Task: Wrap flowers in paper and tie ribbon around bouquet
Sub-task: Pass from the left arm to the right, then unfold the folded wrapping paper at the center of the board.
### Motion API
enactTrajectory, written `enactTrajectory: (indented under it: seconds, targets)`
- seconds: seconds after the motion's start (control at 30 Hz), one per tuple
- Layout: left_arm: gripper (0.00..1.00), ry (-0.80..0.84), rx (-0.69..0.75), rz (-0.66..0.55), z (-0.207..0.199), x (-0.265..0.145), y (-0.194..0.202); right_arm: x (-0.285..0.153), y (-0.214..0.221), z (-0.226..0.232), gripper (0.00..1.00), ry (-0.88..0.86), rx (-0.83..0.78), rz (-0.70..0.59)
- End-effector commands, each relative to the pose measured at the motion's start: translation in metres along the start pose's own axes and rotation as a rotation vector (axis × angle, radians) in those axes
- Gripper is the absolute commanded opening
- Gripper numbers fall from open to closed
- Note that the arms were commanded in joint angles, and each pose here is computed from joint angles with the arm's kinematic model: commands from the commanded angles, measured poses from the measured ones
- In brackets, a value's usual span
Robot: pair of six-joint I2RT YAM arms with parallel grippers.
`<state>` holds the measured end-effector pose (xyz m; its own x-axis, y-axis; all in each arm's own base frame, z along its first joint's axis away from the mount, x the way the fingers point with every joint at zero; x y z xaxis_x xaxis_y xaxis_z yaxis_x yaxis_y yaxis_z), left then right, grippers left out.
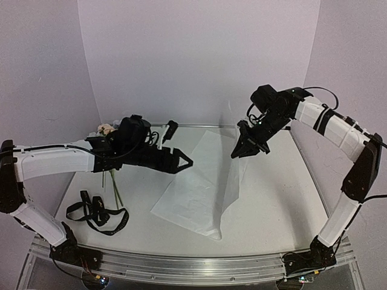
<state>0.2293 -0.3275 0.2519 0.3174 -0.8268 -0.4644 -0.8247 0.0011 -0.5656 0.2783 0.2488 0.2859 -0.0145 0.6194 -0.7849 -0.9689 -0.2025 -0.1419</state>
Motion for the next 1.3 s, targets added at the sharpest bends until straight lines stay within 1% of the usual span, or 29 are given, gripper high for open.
enactTrajectory:
  seconds: [0.0, 0.1, 0.17, 0.2, 0.33, 0.47, 0.67, 0.93, 1.0, 1.1, 1.17, 1.27]
  targets:
    - [0.76, -0.182, -0.131, -0.043, 0.063, 0.012, -0.021, -0.014, 0.013, 0.003, 0.0, 0.006, -0.031, -0.016]
    - [0.76, -0.303, -0.088, 0.007, 0.087, 0.038, -0.024, -0.015, 0.02, 0.0, 0.0, 0.012, -0.03, -0.012]
    - [0.76, -0.405, -0.065, 0.016, 0.102, 0.05, -0.032, -0.016, 0.024, -0.002, 0.0, 0.021, -0.033, -0.015]
    - [0.76, -0.431, -0.058, 0.024, 0.112, 0.055, -0.034, -0.016, 0.026, -0.003, 0.0, 0.025, -0.032, -0.014]
    - [0.8, -0.445, -0.048, 0.028, 0.135, 0.07, -0.051, -0.014, 0.033, -0.008, 0.0, 0.033, -0.021, -0.001]
    - [0.81, -0.453, -0.032, 0.058, 0.15, 0.087, -0.063, -0.014, 0.04, -0.014, 0.0, 0.056, -0.028, 0.002]
    - [0.73, -0.42, -0.034, 0.165, 0.168, 0.128, -0.062, -0.014, 0.047, -0.02, 0.0, 0.075, -0.032, 0.002]
    - [0.67, -0.441, -0.067, 0.187, 0.184, 0.149, -0.06, -0.016, 0.054, -0.023, 0.0, 0.083, -0.041, 0.001]
    - [0.64, -0.438, -0.073, 0.193, 0.185, 0.152, -0.058, -0.016, 0.056, -0.023, 0.0, 0.083, -0.044, 0.0]
    - [0.55, -0.42, -0.088, 0.205, 0.185, 0.154, -0.055, -0.016, 0.058, -0.025, 0.0, 0.089, -0.05, 0.001]
    - [0.46, -0.409, -0.098, 0.212, 0.185, 0.154, -0.053, -0.016, 0.06, -0.027, 0.0, 0.097, -0.052, 0.001]
    - [0.29, -0.4, -0.117, 0.217, 0.183, 0.153, -0.051, -0.016, 0.061, -0.029, 0.0, 0.11, -0.057, 0.001]
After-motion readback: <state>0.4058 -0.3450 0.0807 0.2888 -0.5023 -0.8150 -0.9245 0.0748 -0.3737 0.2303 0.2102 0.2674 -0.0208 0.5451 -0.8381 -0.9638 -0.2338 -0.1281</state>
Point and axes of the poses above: each gripper's point midway between its finger pads, its own x axis out along the fingers, its own z axis along the line the jaws close on, y = z × x, the point moved 6 cm from there along -x, back along the fingers, and after that the axes turned 14 degrees about -x, right-handed, at the moved point
